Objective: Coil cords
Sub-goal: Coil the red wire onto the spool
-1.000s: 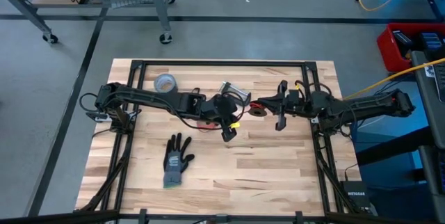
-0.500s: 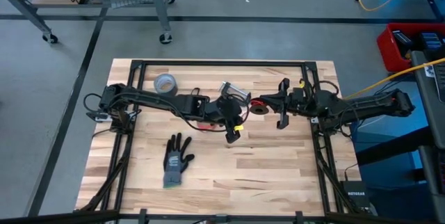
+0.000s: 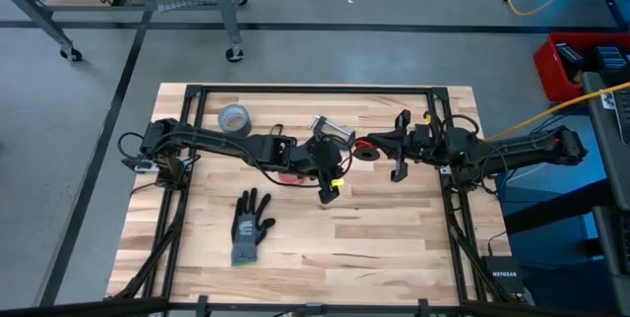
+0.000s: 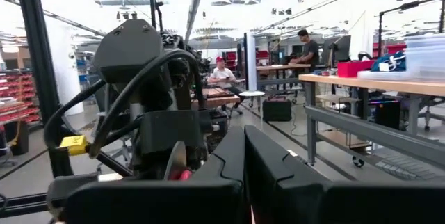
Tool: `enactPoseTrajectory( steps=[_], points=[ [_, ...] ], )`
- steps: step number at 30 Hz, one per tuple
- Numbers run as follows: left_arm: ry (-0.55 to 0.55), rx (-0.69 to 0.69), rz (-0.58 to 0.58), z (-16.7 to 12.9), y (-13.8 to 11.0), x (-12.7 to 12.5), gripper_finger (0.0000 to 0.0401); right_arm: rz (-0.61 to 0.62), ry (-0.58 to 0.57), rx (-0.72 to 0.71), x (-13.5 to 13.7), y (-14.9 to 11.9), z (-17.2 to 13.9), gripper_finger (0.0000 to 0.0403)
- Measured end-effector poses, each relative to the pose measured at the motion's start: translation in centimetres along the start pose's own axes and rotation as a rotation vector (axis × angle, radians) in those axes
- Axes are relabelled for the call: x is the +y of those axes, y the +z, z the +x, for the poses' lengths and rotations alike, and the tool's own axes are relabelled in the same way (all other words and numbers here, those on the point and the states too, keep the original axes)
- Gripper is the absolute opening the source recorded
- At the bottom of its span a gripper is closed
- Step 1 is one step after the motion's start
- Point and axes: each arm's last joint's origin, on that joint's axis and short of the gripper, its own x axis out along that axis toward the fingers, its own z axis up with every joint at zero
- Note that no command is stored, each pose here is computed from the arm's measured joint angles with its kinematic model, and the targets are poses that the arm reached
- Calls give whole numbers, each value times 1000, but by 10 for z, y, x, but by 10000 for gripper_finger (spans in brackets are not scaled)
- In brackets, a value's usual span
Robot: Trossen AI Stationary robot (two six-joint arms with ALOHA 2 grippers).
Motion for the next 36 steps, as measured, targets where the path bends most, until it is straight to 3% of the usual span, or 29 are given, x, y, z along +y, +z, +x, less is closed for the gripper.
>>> enactPoseTrajectory(
  steps=[29, 36],
  points=[
    [22, 99, 1, -2, -12, -4, 30, -21, -31, -3, -1, 0, 0, 5],
    [25, 85, -94, 0, -11, -4, 6, -21, -110, -7, -3, 1, 0, 5]
  ],
)
